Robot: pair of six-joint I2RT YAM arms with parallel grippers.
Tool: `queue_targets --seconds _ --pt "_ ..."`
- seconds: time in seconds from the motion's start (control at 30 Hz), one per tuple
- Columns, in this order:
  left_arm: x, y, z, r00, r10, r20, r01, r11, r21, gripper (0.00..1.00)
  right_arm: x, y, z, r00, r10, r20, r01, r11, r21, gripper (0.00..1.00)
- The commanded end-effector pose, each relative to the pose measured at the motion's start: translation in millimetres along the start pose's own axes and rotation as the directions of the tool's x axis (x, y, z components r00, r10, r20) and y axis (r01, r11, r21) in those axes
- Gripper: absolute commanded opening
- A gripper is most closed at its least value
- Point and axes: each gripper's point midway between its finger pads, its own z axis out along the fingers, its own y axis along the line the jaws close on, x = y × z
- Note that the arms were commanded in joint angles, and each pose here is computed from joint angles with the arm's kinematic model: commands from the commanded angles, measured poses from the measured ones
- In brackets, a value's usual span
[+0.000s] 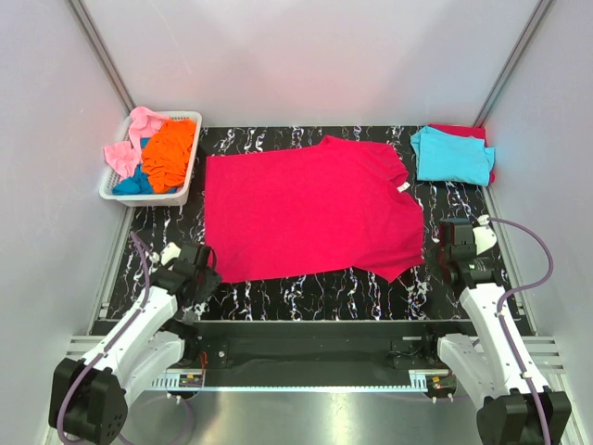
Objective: Fold and stack the t-shirts
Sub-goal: Fold the tshirt
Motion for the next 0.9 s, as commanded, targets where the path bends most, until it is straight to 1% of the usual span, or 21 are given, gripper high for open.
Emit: queue_targets --seconds 0.0,0.5,0.67,0.83,0.87 --pt "-8.1 -16.9 3.3 0.999 -0.012 0.033 0.01 0.999 0.052 0.46 -4.0 3.0 2.0 1.0 -0.004 0.021 0.004 1.0 -0.011 0.0" --pt "-10.3 -11.2 14.6 0.999 0.009 0.044 -0.009 1.0 -0.014 0.43 -2.0 0.7 4.8 1.0 -0.009 0.015 0.009 1.0 0.002 0.0" --pt "-13.9 -7.0 16.5 0.998 0.014 0.069 -0.012 0.999 -0.031 0.42 -1.6 1.0 5.4 1.0 -0.008 0.014 0.008 1.0 0.001 0.0" --pt "-14.7 -2.7 18.9 0.997 0.023 0.077 -0.019 0.998 -0.053 0.33 -0.9 0.8 5.6 1.0 -0.008 0.011 0.008 1.0 0.002 0.0" --pt "-14.1 -1.2 19.9 0.997 0.027 0.076 -0.023 0.998 -0.06 0.29 -0.5 -0.2 5.9 1.0 -0.01 0.011 0.01 1.0 0.005 0.0"
